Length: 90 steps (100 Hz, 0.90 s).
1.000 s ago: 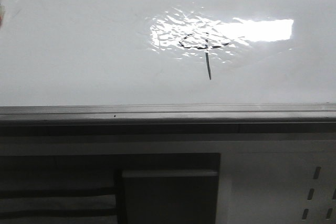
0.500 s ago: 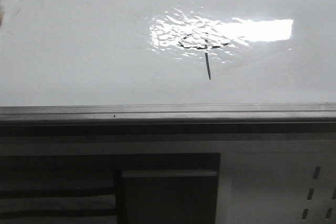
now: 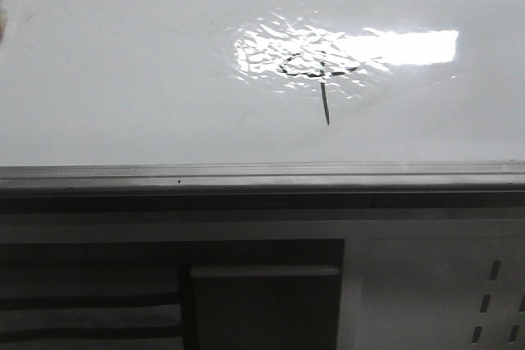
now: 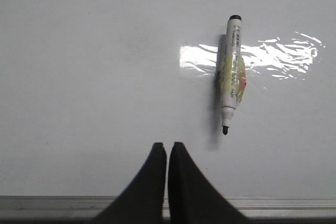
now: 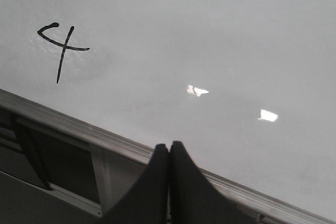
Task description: Write number 4 on whiteboard
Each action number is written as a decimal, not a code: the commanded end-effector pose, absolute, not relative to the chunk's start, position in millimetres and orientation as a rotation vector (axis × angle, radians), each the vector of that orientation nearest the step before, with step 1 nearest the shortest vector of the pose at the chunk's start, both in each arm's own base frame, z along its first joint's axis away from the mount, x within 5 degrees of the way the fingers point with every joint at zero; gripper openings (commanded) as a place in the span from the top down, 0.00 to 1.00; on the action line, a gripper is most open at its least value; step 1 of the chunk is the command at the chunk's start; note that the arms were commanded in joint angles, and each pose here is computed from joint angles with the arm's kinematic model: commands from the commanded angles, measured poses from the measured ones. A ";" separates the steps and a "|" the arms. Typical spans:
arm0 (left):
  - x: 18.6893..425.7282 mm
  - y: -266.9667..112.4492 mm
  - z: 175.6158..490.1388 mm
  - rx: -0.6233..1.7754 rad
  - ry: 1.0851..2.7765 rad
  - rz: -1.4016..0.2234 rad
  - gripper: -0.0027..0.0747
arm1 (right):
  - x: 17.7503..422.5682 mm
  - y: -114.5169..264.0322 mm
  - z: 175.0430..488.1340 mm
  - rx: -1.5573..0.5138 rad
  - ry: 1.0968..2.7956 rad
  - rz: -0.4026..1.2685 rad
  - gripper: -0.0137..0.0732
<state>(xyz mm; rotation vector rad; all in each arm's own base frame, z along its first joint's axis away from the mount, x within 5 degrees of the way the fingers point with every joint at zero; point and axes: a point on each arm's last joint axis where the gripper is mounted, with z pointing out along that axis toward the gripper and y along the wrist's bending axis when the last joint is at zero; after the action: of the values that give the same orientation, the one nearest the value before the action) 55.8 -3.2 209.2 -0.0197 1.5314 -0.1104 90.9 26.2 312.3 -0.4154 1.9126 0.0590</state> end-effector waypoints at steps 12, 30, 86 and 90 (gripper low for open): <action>54.5 -2.9 209.0 -0.032 1.448 -0.125 0.99 | 77.7 18.1 317.6 -0.269 1.747 0.130 0.92; 54.5 -2.9 209.0 -0.032 1.448 -0.125 0.99 | 59.8 1.7 273.4 0.001 1.599 0.076 0.92; 54.5 -2.9 209.0 -0.032 1.448 -0.125 0.99 | 54.6 1.3 212.9 0.048 1.387 0.082 0.92; 54.5 -2.9 209.0 -0.032 1.448 -0.125 0.99 | 54.2 0.8 211.5 0.063 1.409 0.090 0.92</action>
<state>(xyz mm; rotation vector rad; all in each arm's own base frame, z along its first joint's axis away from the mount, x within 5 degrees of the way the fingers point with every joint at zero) 55.8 -3.2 209.8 -0.0226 1.5247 -0.1138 55.9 0.2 209.2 0.0505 1.5056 0.0633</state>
